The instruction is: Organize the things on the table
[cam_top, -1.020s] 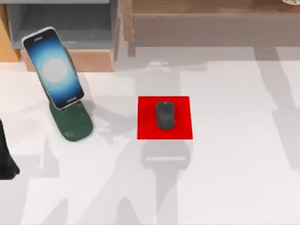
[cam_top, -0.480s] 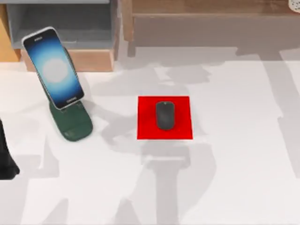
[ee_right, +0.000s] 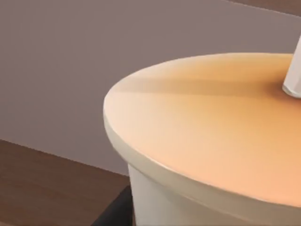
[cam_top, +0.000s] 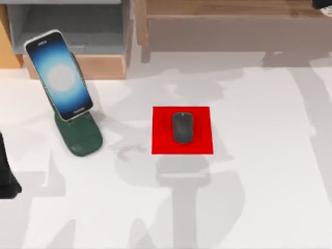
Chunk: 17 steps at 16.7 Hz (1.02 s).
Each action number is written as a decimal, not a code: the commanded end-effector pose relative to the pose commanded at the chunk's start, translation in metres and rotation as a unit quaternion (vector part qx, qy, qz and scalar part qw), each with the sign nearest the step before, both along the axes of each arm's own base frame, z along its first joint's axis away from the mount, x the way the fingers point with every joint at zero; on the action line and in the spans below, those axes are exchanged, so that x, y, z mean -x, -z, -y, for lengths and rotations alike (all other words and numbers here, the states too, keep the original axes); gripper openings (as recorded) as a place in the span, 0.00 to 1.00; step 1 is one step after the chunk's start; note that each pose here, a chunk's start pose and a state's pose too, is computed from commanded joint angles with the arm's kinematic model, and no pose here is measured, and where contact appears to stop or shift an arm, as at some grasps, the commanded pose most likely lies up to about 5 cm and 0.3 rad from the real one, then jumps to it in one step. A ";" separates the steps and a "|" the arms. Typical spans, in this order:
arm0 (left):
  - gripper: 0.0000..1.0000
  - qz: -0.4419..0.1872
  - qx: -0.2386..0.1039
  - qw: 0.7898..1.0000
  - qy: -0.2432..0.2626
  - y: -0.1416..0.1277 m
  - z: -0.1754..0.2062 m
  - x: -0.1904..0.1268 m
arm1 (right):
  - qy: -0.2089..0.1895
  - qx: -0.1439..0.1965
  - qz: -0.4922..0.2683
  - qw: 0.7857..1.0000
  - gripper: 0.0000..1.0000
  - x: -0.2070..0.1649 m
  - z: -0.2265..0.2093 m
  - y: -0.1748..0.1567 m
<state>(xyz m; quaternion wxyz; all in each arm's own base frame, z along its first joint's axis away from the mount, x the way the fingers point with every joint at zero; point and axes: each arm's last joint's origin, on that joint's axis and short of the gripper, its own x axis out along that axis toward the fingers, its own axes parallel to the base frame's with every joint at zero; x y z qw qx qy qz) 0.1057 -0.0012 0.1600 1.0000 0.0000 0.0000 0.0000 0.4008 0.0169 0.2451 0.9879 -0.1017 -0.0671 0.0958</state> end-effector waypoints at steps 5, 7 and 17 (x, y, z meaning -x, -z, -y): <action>1.00 0.000 0.000 1.000 0.000 0.000 0.000 0.000 | 0.043 -0.047 -0.036 0.997 0.00 -0.031 -0.004 -0.002; 1.00 0.000 0.000 1.000 0.000 0.000 0.000 0.000 | 0.066 -0.068 -0.050 0.994 0.00 -0.044 -0.007 -0.005; 1.00 0.000 0.000 1.000 0.000 0.000 0.000 0.000 | 0.100 -0.095 -0.068 0.988 0.08 -0.057 -0.011 -0.010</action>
